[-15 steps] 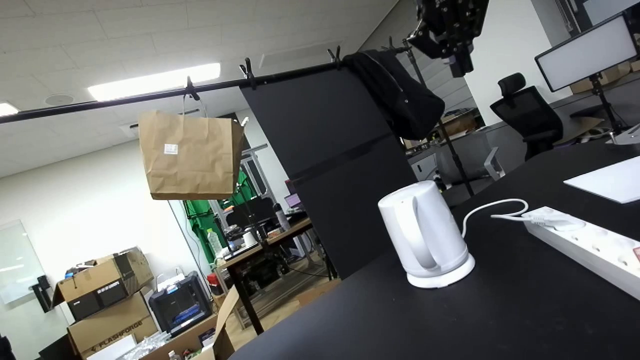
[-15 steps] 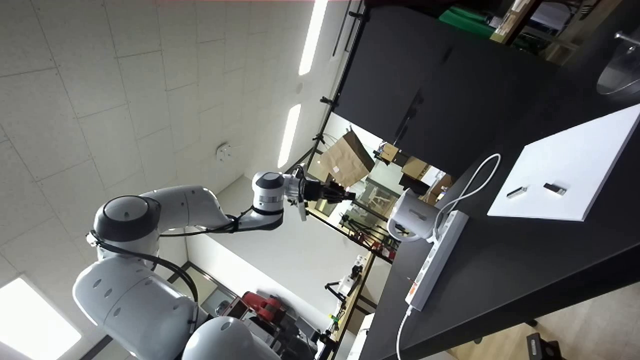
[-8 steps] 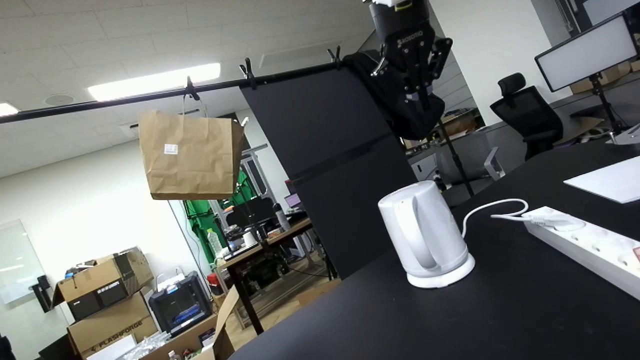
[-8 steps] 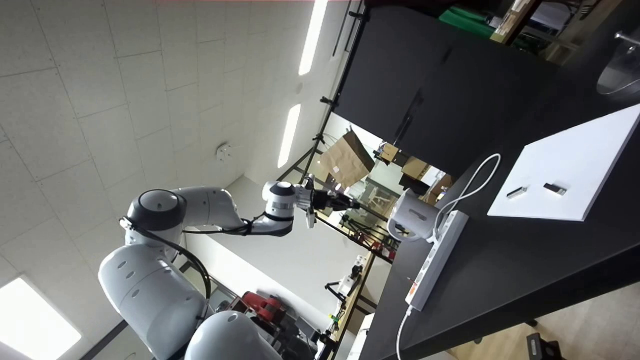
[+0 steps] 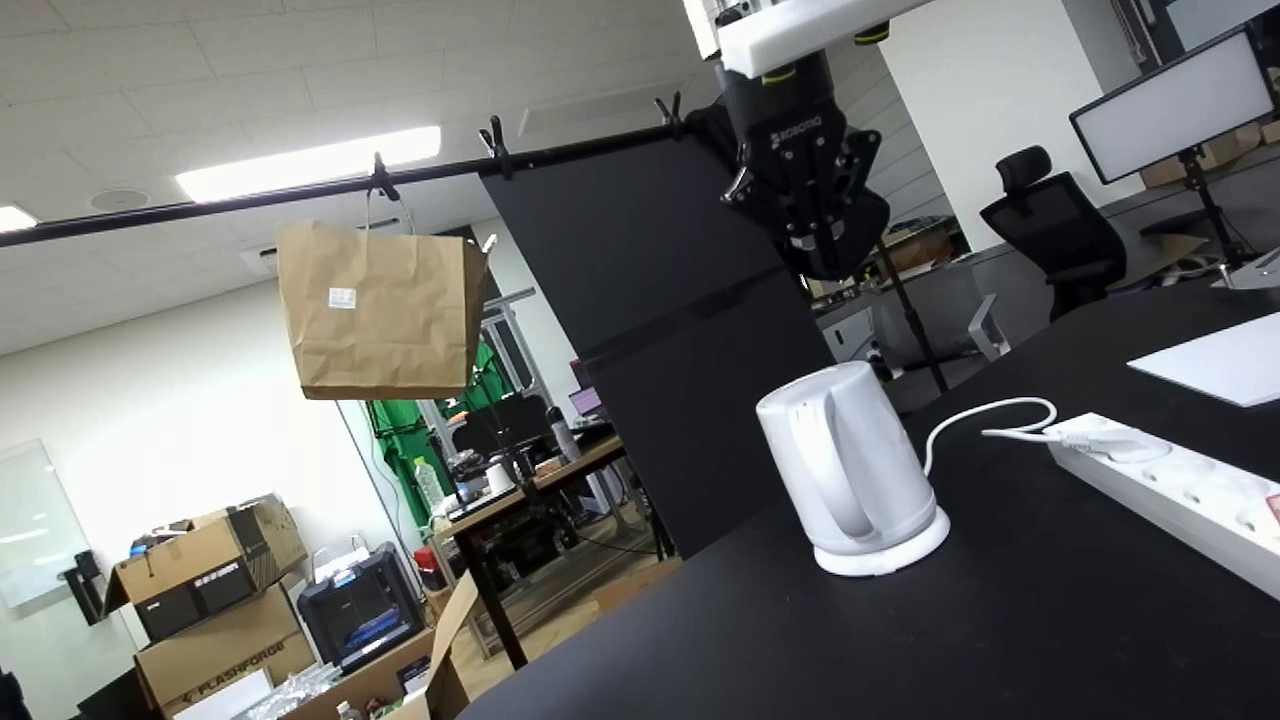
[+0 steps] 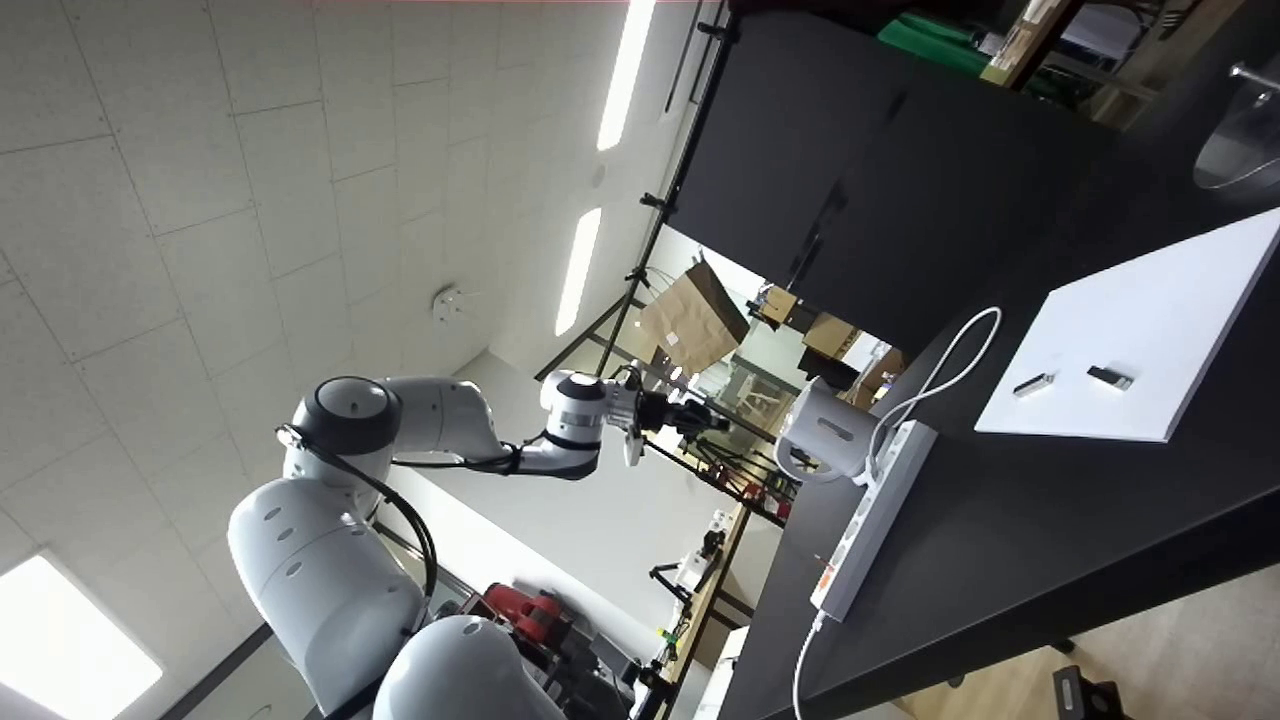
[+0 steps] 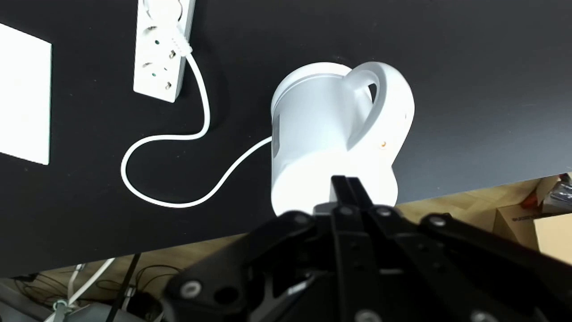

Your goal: Turn on the electric kettle

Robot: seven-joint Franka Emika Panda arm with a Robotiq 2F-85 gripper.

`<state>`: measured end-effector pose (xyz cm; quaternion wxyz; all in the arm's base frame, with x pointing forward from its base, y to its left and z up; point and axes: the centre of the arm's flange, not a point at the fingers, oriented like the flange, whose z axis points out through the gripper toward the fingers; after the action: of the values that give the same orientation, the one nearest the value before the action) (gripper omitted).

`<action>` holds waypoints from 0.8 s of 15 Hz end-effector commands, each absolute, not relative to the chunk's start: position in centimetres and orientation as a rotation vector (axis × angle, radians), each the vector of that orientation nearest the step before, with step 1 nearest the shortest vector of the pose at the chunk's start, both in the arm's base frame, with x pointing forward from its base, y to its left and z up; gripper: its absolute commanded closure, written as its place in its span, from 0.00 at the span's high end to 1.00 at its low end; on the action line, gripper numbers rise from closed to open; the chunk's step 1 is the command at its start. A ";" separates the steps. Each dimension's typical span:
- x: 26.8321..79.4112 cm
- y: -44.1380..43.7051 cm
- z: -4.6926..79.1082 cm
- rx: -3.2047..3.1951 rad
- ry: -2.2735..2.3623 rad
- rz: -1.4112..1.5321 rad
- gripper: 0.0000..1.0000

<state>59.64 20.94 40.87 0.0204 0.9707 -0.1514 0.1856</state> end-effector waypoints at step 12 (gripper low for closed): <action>61.0 21.9 39.5 2.993 -0.513 0.584 0.00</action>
<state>59.83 20.96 40.59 0.0229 0.9705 -0.1507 0.1870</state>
